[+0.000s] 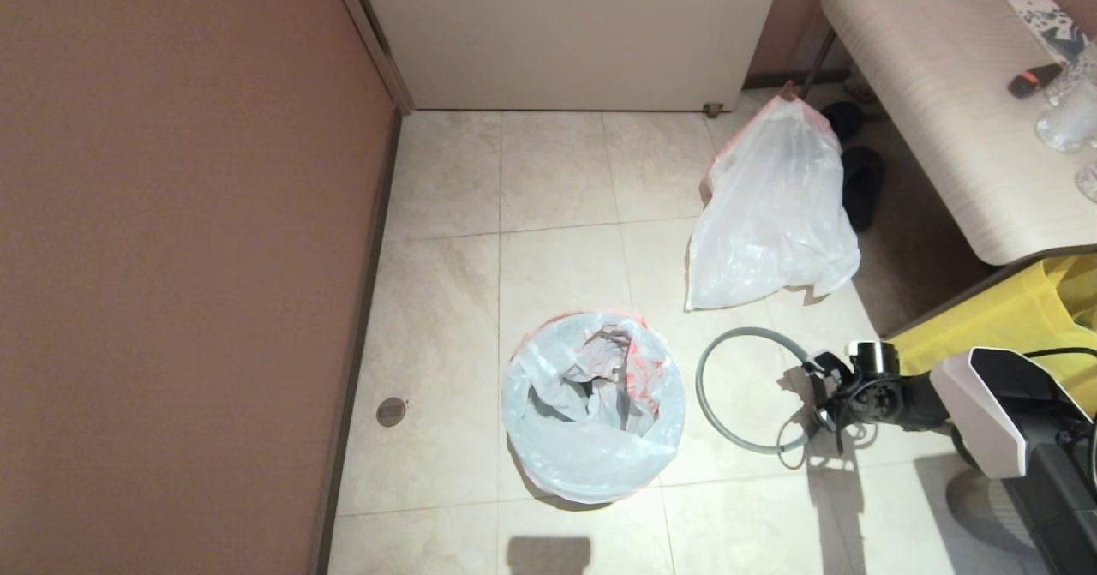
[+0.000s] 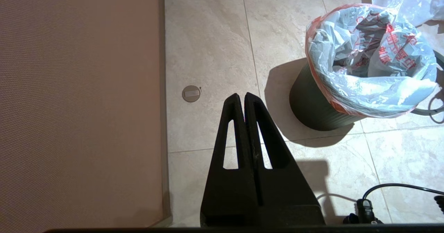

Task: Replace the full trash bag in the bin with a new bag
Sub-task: Place the trash can ring on the trash can

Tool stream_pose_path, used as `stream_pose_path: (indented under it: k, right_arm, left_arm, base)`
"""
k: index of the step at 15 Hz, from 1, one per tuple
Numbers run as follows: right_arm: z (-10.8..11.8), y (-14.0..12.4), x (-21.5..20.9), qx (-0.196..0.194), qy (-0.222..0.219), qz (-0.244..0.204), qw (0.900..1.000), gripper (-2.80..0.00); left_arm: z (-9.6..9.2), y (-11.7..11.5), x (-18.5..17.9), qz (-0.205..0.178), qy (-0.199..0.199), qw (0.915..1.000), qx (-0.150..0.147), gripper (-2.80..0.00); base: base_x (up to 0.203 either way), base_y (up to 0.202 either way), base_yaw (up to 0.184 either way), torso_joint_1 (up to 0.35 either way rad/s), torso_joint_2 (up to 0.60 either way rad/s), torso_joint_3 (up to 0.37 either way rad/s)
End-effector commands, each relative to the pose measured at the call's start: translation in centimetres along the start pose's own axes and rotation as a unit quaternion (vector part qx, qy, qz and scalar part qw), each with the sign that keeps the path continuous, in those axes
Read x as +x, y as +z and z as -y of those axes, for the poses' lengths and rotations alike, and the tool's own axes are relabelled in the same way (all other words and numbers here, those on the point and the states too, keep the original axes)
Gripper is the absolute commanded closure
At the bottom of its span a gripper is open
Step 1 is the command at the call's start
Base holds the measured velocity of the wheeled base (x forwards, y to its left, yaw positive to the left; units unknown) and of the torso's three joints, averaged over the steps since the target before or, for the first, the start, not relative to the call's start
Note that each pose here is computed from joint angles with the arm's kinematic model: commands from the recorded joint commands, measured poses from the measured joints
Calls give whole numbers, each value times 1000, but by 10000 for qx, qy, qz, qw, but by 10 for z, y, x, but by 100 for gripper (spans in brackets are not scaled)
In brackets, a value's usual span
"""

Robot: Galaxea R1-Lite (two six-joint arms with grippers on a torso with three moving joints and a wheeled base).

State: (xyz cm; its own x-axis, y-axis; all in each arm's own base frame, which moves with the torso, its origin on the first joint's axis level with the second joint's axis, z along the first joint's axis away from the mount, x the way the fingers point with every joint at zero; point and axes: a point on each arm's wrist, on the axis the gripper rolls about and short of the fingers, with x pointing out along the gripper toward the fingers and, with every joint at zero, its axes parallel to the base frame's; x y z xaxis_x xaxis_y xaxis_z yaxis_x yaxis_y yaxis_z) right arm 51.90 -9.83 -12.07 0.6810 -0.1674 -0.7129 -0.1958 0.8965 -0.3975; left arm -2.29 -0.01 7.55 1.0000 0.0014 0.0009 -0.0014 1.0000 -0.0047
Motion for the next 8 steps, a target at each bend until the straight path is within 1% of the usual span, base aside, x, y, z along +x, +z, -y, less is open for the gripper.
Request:
stream_pose_path:
  k: [1,3,4,8]
  right_arm:
    - [-4,-5,3,-47,52,-69,10000,0]
    - [-9,-10,7,-81,97,-152,9998,0]
    - [-10,-12,9,-163,88,-185,9997,0]
    - [-7,-5,2,-168,66,-138,9997,0]
  left_arm:
    - [0,0,0,-4,1,10000,-7,0]
    - [0,0,0,-4,1,10000,0,0]
    - [0,0,0,-4,1,10000,0,0]
    - [0,0,0,-4,1,10000,0,0]
  base:
    - [0,0,0,0,0,0]
    - [0,0,0,0,0,0]
    - [0,0,0,0,0,0]
    - [0,0,0,0,0,0]
